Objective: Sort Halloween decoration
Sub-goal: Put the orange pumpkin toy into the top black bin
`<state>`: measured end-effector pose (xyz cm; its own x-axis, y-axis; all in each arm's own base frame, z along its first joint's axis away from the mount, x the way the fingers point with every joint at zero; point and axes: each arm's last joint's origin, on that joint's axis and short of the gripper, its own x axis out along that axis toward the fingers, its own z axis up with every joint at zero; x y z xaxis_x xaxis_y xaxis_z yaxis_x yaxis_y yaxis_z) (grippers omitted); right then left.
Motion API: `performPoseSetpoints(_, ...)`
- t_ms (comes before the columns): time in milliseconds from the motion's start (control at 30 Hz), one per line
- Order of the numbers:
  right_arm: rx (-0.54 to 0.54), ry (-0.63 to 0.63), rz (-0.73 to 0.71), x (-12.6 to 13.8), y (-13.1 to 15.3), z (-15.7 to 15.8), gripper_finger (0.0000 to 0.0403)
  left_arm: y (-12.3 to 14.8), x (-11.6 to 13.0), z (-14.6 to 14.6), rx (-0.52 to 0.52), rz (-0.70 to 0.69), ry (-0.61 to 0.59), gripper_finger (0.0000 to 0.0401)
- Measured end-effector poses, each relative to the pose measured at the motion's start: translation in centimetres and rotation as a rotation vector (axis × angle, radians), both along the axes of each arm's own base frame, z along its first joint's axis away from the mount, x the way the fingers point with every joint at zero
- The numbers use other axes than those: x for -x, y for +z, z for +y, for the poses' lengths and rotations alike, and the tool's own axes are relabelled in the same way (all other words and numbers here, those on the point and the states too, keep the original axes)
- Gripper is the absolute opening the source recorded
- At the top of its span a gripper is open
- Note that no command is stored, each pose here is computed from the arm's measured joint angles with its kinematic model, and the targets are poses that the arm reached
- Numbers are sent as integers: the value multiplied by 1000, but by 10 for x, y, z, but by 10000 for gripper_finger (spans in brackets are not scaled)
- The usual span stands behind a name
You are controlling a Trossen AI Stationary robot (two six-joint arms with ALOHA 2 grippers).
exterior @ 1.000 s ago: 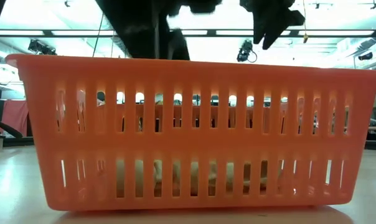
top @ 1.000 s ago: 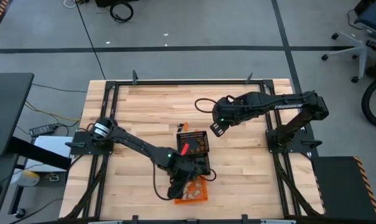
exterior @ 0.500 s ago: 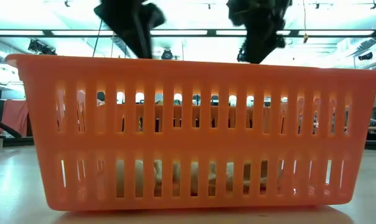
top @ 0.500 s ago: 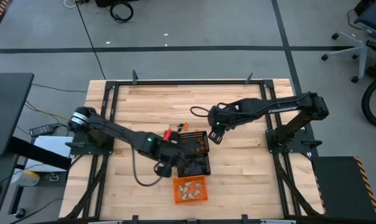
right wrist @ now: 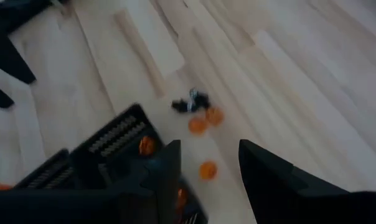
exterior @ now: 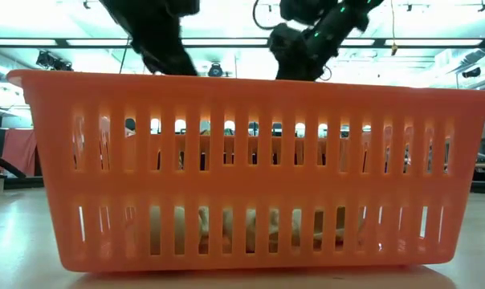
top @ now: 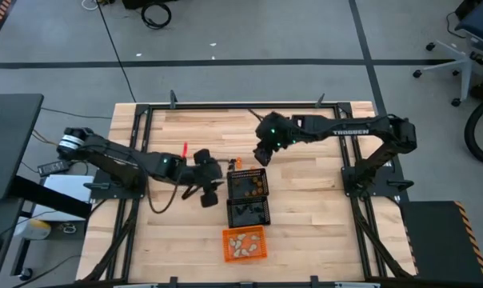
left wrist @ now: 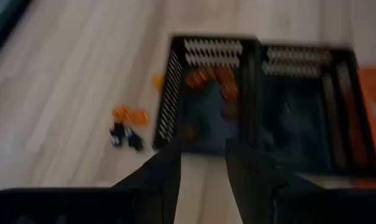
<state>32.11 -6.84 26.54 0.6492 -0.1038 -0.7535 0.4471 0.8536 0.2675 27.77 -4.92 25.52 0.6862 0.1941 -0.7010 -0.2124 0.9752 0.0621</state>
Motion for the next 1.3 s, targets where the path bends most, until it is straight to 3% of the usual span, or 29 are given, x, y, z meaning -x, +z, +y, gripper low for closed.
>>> performPoseSetpoints(267,53,54,31,-6,-19,-34,165,-31,-7,48,19,-89,177,132)
performPoseSetpoints(400,90,107,37,-2,-19,-42,165,-40,-5,77,91,-145,276,132)
performPoseSetpoints(533,52,139,17,1,-17,-47,165,-49,-12,104,159,-197,351,132)
performPoseSetpoints(667,60,157,26,2,-19,-49,165,-65,-26,122,248,-186,357,132)
performPoseSetpoints(967,63,163,72,6,-21,-51,165,-86,-60,138,384,-121,385,163)
performPoseSetpoints(1167,58,189,126,11,-24,-50,165,-94,-79,142,386,-38,395,221)
performPoseSetpoints(1300,46,205,203,24,-22,-52,165,-97,-89,138,359,34,354,236)
